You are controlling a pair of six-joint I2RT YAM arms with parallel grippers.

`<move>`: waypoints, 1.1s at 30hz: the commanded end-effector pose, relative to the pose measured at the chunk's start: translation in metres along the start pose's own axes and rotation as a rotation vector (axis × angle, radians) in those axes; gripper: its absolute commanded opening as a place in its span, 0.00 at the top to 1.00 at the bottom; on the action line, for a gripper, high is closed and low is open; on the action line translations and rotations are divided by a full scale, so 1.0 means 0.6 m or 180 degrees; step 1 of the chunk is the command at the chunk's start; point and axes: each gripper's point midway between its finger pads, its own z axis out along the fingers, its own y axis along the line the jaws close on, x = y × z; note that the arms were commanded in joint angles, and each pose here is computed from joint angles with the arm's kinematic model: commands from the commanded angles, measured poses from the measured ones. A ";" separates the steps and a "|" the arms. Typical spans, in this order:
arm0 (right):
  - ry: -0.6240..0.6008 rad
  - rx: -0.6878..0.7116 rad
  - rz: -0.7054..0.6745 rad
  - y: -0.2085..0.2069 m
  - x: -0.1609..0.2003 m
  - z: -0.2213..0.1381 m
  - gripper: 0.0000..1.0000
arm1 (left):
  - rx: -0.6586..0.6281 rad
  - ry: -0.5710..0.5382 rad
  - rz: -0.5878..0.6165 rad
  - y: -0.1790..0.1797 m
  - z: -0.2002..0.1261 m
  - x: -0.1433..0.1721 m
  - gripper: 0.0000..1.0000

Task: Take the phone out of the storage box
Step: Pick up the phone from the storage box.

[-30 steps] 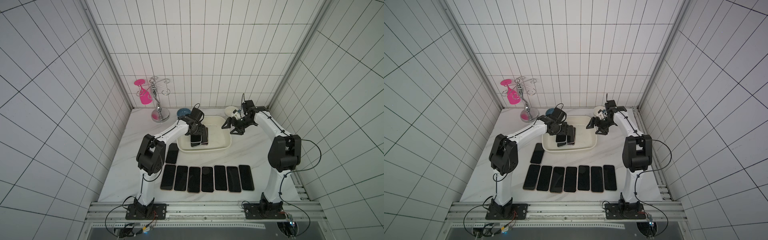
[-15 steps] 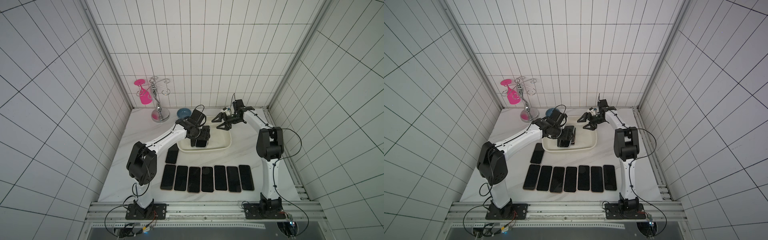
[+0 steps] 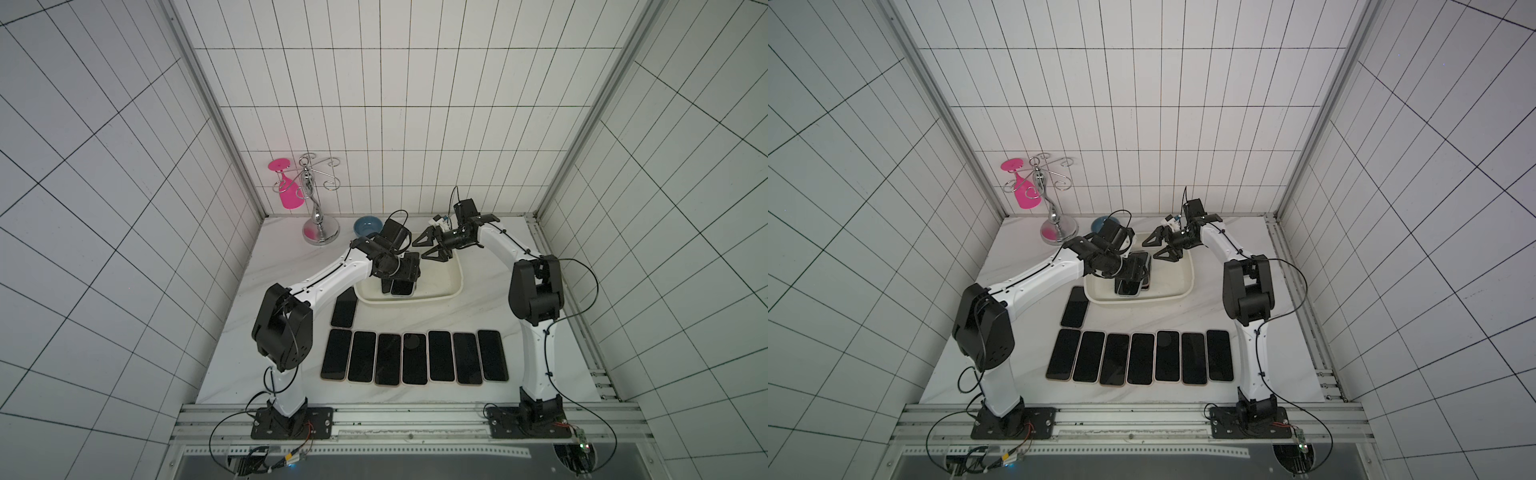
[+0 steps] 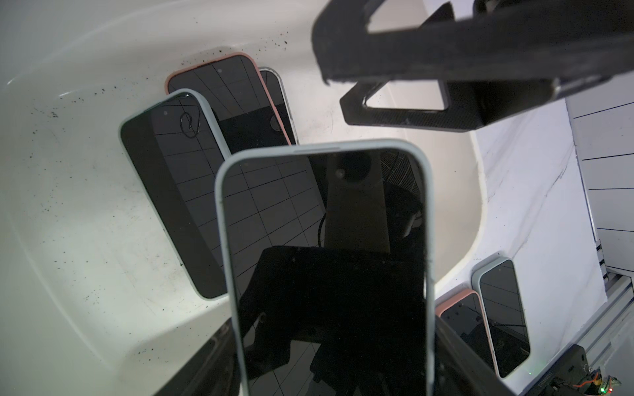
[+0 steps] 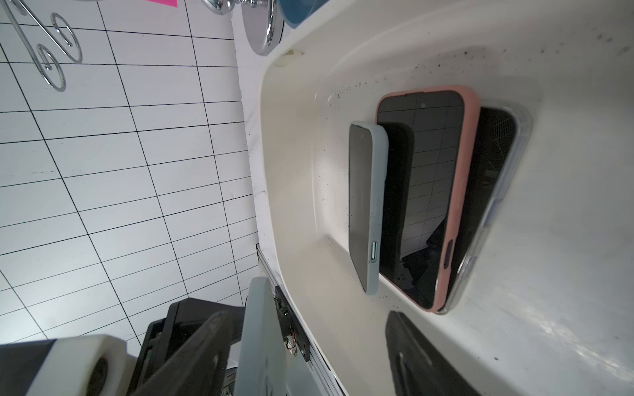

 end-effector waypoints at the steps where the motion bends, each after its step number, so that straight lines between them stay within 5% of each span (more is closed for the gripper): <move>1: 0.0138 -0.0127 -0.0120 0.031 0.035 -0.003 0.28 | 0.0060 -0.0092 0.0069 -0.006 0.005 -0.014 0.43; 12: 0.0615 -0.0067 -0.0105 0.016 0.120 0.019 0.38 | 0.0072 -0.0094 0.0088 -0.008 0.011 -0.020 0.43; 19: 0.0728 -0.0400 -0.0129 0.046 0.135 0.015 0.82 | 0.0092 -0.0081 0.0105 -0.010 0.014 -0.023 0.43; 21: 0.0750 -0.0446 -0.0137 0.052 0.141 0.011 0.88 | 0.0099 -0.0093 0.0112 -0.012 0.012 -0.025 0.42; 26: 0.0668 -0.0344 -0.0156 0.059 0.156 -0.024 0.97 | 0.0221 -0.0147 0.0029 -0.022 -0.013 -0.044 0.13; 33: 0.0061 0.0241 -0.0139 0.035 0.179 -0.150 1.00 | 0.0636 -0.0501 -0.0122 -0.051 -0.115 -0.096 0.02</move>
